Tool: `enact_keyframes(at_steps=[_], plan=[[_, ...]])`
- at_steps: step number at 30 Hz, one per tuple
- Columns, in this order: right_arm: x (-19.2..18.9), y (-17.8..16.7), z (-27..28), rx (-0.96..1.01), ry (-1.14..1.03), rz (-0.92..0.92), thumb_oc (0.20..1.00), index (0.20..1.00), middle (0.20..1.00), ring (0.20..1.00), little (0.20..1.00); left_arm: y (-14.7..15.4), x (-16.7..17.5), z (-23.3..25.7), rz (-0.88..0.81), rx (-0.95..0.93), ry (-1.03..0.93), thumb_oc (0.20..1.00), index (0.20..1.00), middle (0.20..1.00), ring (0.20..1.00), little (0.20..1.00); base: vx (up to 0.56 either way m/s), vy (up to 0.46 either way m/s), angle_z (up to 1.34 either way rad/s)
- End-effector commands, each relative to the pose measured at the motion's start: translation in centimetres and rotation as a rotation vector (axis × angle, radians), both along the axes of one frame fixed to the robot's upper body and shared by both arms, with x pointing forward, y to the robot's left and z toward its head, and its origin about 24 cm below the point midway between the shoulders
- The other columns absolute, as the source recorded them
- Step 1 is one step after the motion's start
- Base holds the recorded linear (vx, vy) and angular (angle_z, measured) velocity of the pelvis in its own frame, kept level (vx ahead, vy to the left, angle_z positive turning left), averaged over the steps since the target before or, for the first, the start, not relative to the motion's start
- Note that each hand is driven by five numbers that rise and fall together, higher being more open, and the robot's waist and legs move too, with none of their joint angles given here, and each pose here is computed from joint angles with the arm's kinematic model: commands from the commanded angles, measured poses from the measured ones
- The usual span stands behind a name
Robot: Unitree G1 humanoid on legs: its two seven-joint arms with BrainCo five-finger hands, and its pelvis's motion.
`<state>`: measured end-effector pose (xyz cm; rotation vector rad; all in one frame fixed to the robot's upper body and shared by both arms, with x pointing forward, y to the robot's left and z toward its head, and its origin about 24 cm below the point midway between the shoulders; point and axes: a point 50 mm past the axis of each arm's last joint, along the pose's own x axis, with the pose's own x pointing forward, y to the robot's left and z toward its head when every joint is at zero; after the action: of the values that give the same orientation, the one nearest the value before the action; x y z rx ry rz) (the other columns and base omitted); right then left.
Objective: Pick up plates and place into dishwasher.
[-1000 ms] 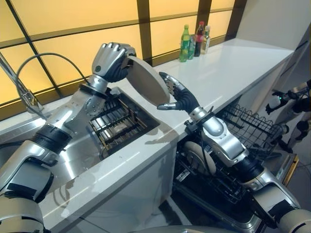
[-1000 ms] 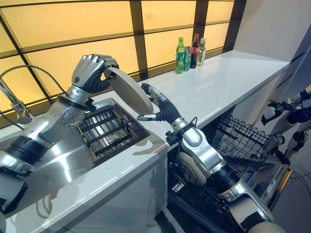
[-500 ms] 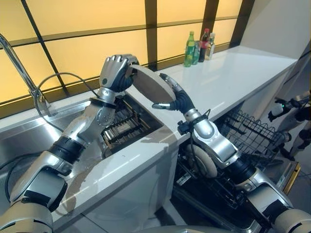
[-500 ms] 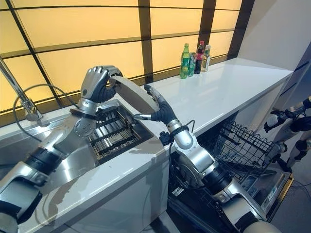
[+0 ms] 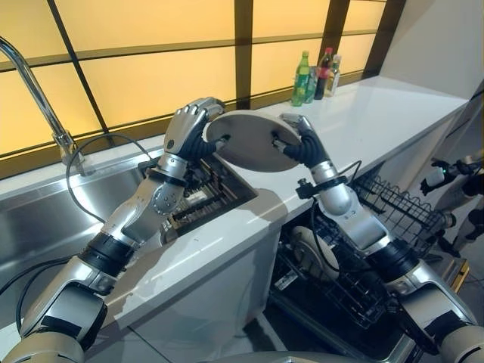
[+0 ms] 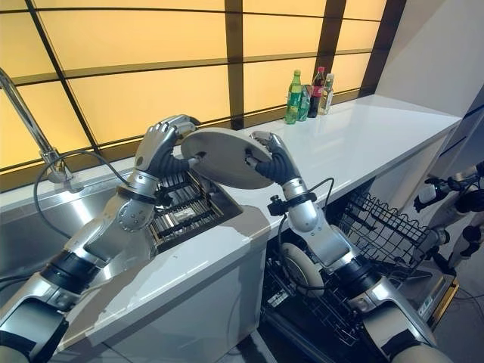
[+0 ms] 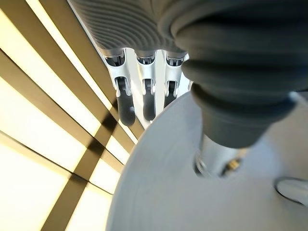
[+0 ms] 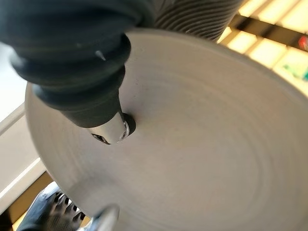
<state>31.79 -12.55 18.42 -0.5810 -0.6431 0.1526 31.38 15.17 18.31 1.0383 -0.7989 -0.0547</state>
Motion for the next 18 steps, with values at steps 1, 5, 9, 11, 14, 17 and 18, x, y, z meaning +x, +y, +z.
enact_keyframes(at_steps=[1,5,9,11,14,17,18], plan=[[0.2,-4.6,5.0,-0.005,-0.199,-0.167,0.200,0.200,0.200,0.200,0.200,0.5,-1.5,2.5,-0.105,-0.020,-0.073,1.000,1.000,1.000,1.000,1.000,0.02,-0.045,-0.02],[0.2,-8.5,4.8,-0.084,-0.195,-0.326,0.200,0.200,0.200,0.200,0.200,0.8,-2.5,2.4,-0.177,-0.046,-0.014,1.000,1.000,1.000,1.000,1.000,0.01,-0.056,-0.02],[-0.2,-11.5,4.2,-0.173,-0.190,-0.468,0.200,0.200,0.200,0.200,0.200,1.1,-3.3,1.6,-0.223,-0.051,0.073,1.000,1.000,1.000,1.000,1.000,0.00,-0.071,-0.05],[-0.5,-13.2,4.1,-0.212,-0.176,-0.542,0.200,0.200,0.200,0.200,0.200,1.3,-3.7,1.1,-0.242,-0.048,0.119,1.000,1.000,1.000,1.000,1.000,0.00,-0.068,-0.08],[-0.9,-15.9,4.0,-0.247,-0.135,-0.645,0.200,0.200,0.200,0.200,0.200,1.8,-4.2,0.2,-0.265,-0.044,0.226,1.000,1.000,1.000,1.000,1.000,-0.02,-0.059,-0.14],[-1.2,-18.0,3.5,-0.263,-0.077,-0.729,0.200,0.200,0.200,0.200,0.200,2.3,-4.4,-0.4,-0.297,-0.090,0.328,1.000,1.000,1.000,1.000,1.000,-0.04,-0.067,-0.07],[-1.3,-18.8,3.2,-0.267,-0.048,-0.764,0.200,0.200,0.200,0.200,0.200,2.5,-4.5,-0.7,-0.313,-0.122,0.373,1.000,1.000,1.000,1.000,1.000,-0.03,-0.053,-0.03]])
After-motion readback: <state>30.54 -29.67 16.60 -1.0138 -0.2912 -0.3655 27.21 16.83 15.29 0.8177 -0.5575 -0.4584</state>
